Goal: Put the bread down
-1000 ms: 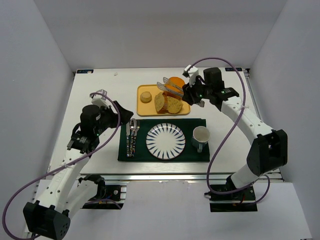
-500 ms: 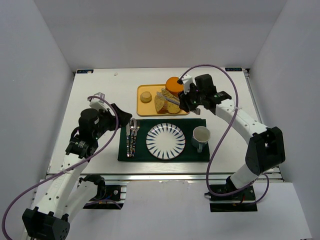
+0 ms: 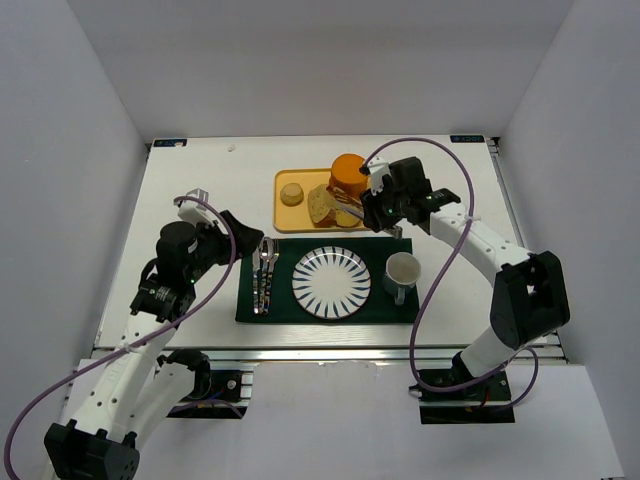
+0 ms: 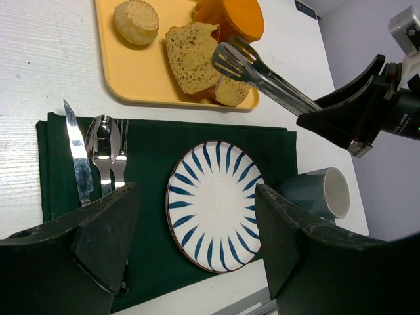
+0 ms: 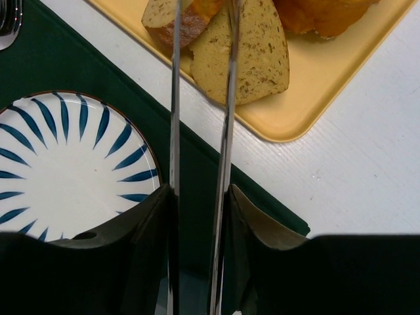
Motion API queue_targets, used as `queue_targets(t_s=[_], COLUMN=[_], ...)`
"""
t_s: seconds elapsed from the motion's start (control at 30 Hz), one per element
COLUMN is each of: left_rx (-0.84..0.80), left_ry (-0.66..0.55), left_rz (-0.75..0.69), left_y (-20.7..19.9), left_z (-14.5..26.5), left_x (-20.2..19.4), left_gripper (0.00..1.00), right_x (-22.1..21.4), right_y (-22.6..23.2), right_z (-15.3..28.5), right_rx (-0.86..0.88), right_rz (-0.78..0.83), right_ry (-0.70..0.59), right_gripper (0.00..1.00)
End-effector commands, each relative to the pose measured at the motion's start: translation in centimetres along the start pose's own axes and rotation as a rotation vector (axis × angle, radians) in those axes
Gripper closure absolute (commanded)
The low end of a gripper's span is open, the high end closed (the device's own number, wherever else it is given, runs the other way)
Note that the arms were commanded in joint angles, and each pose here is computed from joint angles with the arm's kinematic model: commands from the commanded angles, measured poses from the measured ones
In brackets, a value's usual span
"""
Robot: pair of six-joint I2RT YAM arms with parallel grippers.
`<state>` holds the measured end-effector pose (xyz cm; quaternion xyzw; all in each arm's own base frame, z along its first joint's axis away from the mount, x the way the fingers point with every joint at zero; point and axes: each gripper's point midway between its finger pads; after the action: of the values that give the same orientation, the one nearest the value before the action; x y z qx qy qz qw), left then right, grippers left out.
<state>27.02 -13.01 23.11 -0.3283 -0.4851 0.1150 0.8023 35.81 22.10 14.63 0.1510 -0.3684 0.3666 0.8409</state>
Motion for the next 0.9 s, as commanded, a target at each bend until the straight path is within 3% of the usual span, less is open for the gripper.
queue_targets(t_s=[0.0,0.07,0.2,0.3,0.37,0.67,0.87], left_rx=[0.002,0.004,0.005,0.002,-0.001,-0.013,-0.017], left_ry=[-0.015,-0.019,-0.023,-0.022,-0.026,-0.033,-0.038], left_rz=[0.003,0.001,0.002,0.003,0.003,-0.004,-0.01], left_y=[0.0,0.0,0.0,0.0,-0.1,-0.5,-0.7], left_z=[0.4,0.5,0.5,0.5,0.5,0.5,0.7], left_x=[0.2,0.3,0.3,0.3,0.4,0.8,1.1], left_gripper=[0.2,0.2,0.2,0.2,0.2,0.2,0.2], right_x=[0.6,0.5,0.7,1.4,2.5,6.4,1.5], right_y=[-0.2,0.1,0.6,0.9,1.1,3.4,6.3], right_z=[-0.7,-0.9,-0.8,-0.2,0.8,6.5,8.7], right_rx=[-0.007,0.008,0.034,0.05,0.068,0.173,0.289], right_rz=[-0.026,-0.04,-0.049,-0.06,-0.065,-0.064,0.023], right_ry=[-0.02,-0.016,-0.02,-0.042,-0.074,-0.194,-0.074], right_gripper=[0.58,0.61,0.77,0.94,0.99,1.0,1.0])
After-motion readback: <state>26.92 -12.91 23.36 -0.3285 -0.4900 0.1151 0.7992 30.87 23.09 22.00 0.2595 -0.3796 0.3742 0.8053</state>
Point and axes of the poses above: each gripper's point midway between its finger pads, its own z axis back along the fingers, its own y axis along the line the jaws close on, x = y × z, and after that the axes turned 5 degrees about z, right-handed
